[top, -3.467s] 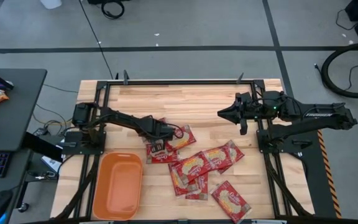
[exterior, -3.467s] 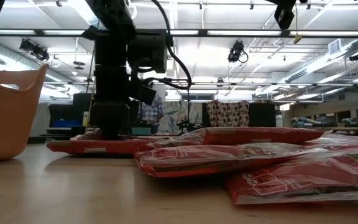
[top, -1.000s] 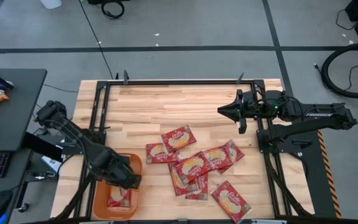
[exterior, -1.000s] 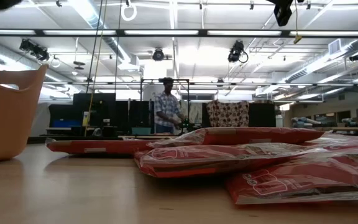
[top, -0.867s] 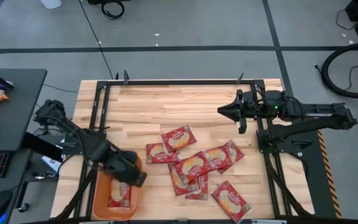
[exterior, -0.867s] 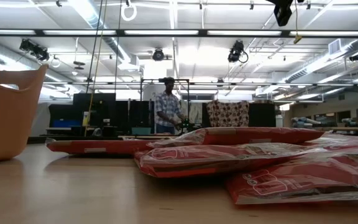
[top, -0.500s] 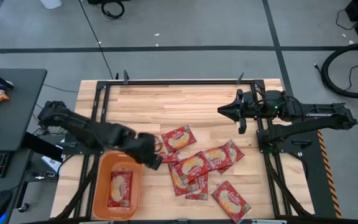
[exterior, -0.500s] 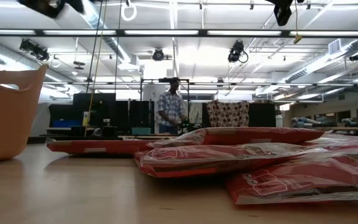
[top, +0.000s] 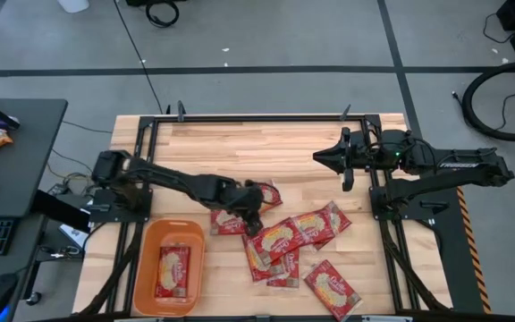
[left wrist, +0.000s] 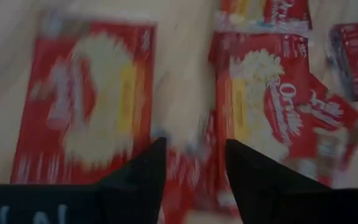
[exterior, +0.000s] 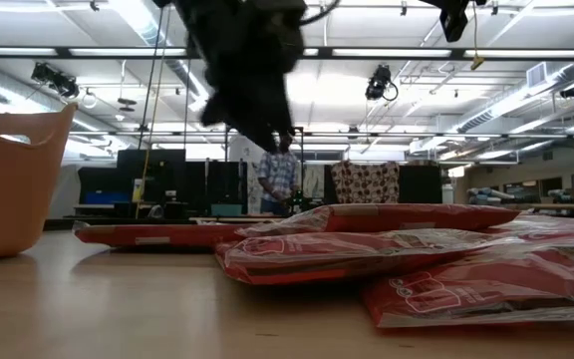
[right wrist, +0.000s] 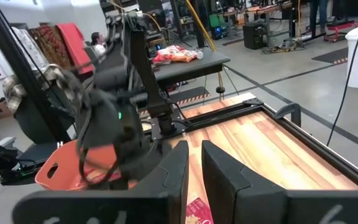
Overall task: Sort popcorn bags into baskets
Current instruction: Put the red popcorn bag into the orange container
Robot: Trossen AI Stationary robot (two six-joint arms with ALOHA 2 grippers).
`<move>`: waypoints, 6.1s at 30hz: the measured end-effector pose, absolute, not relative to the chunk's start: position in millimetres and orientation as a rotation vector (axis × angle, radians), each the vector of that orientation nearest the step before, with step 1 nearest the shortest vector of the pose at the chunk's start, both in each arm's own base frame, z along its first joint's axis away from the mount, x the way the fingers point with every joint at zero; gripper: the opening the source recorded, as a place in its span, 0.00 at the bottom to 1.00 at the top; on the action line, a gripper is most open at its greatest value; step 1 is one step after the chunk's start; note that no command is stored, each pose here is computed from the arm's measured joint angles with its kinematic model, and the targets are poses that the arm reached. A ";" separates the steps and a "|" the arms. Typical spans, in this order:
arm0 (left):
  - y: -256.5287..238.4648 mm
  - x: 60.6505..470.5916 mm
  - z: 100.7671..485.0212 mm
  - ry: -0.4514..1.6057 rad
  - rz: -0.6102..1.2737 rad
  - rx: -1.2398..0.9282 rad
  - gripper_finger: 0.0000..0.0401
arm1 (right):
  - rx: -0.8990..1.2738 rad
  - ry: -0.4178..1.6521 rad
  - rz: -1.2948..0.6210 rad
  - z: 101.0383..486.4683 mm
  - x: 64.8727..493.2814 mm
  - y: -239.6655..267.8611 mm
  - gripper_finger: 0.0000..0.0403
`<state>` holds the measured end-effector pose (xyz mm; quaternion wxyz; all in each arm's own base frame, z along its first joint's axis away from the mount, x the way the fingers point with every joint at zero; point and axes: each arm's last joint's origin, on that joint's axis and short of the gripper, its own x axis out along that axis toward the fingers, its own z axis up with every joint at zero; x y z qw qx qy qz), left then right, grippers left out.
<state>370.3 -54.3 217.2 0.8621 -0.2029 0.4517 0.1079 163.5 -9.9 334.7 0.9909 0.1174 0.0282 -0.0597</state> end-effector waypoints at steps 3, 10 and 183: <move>-55.8 381.8 203.7 0.911 0.199 -0.263 0.50 | 0.238 0.059 -0.120 334.5 163.5 -9.9 0.12; -52.4 390.3 178.3 0.937 0.265 -0.020 0.58 | 0.261 0.059 -0.121 334.4 163.4 -9.9 0.12; -108.3 322.4 177.7 1.138 0.212 -0.104 0.52 | 0.235 0.058 -0.147 334.2 163.4 -10.8 0.12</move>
